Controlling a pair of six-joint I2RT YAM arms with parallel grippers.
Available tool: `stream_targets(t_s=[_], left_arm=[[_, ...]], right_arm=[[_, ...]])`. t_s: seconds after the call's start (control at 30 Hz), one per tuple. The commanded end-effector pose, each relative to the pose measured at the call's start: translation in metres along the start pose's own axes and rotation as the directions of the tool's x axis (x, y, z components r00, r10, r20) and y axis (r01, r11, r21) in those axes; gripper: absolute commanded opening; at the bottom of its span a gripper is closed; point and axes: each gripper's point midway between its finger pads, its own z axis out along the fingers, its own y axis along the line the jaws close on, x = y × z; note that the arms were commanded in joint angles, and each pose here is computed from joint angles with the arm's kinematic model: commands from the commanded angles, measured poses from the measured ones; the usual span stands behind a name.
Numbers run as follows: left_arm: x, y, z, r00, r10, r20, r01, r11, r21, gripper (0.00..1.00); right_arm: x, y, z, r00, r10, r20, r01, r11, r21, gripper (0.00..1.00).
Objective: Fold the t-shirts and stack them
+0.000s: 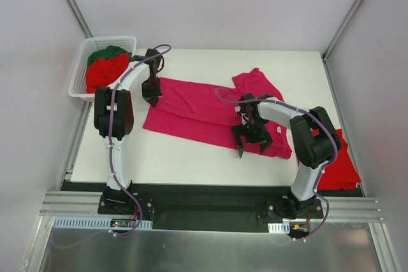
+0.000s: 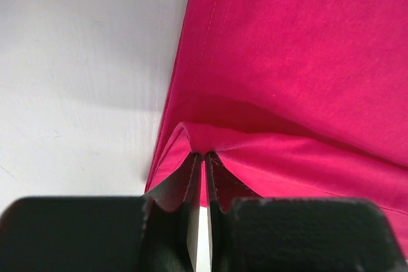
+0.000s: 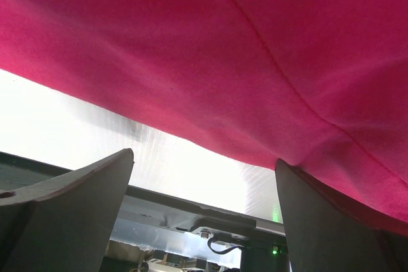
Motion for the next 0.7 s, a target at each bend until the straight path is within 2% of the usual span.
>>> stream_targets(t_s=[0.0,0.2,0.67], left_arm=[[-0.016,0.003,-0.032,0.998,-0.005,0.061,0.004,1.0,0.012,0.04],[-0.031,-0.001,-0.047,0.995,-0.008,0.098,0.005,1.0,0.028,0.06],[-0.026,-0.002,-0.038,0.998,-0.001,0.06,-0.001,1.0,0.026,0.1]], right_arm=[[0.007,-0.001,-0.003,1.0,-0.013,-0.024,0.013,1.0,0.006,0.97],[0.007,-0.002,-0.004,0.999,-0.015,-0.028,0.016,1.0,0.01,0.96],[0.007,-0.002,-0.003,0.999,-0.017,-0.04,0.017,1.0,0.01,0.96]])
